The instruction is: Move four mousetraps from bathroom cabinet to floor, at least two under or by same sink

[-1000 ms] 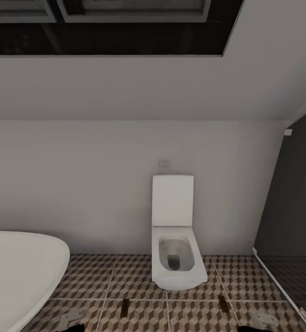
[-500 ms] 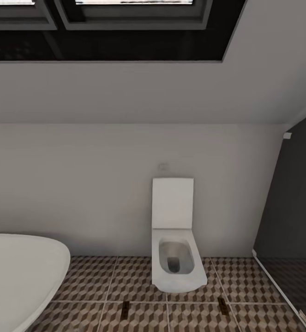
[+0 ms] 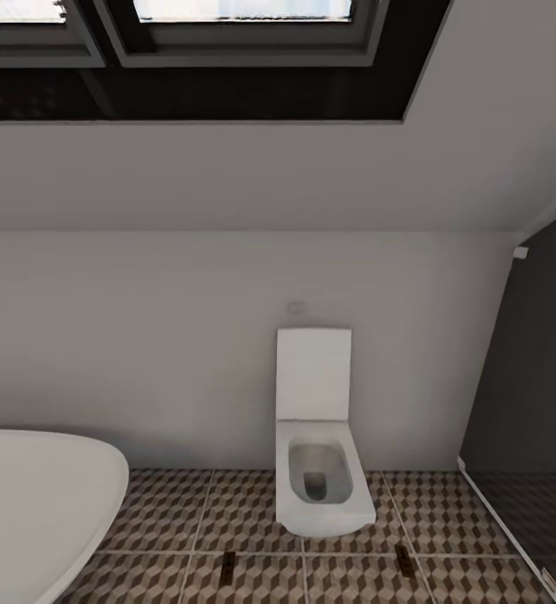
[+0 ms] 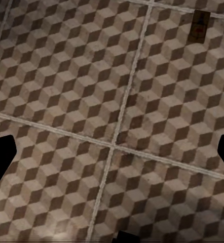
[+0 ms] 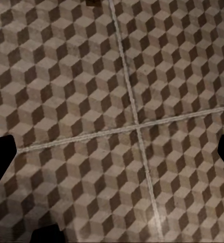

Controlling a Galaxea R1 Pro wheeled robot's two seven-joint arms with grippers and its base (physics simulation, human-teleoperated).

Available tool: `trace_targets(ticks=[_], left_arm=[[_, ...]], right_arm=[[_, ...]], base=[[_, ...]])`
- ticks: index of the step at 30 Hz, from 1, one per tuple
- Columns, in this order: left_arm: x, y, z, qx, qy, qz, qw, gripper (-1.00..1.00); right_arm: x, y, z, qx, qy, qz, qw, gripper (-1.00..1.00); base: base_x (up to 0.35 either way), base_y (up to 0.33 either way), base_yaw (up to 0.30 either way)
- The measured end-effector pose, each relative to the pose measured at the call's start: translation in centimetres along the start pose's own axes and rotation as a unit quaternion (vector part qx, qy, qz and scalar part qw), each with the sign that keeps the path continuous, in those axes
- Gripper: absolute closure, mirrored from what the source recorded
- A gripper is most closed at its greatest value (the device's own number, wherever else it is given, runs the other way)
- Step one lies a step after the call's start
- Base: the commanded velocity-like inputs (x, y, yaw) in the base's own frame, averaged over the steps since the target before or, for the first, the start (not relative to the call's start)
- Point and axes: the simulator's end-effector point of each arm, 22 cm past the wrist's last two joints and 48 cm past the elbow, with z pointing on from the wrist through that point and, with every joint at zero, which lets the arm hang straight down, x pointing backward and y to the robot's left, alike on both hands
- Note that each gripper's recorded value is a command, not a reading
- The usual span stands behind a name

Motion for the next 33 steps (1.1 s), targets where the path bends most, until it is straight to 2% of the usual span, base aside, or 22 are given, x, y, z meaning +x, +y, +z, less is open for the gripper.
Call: trace_targets(ticks=[12,24,33], left_arm=[[2.4,0.8,-1.9,-0.002,0.021,0.004,0.9998,-1.00],[3.5,1.3,-3.8,-0.003,0.035,0.007,0.9994,-1.00],[4.2,1.7,-5.1,-0.005,0.043,0.009,0.9990,-1.00]], right_arm=[[3.0,-0.6,-2.0,0.001,0.026,-0.006,0.9996,-1.00],[4.4,0.9,-4.1,-0.012,0.042,-0.008,0.9990,-1.00],[5.6,0.9,-5.5,-0.014,0.054,-0.009,0.9984,-1.00]], base=[[0.000,0.000,0.000],[0.000,0.000,0.000],[0.000,0.000,0.000]])
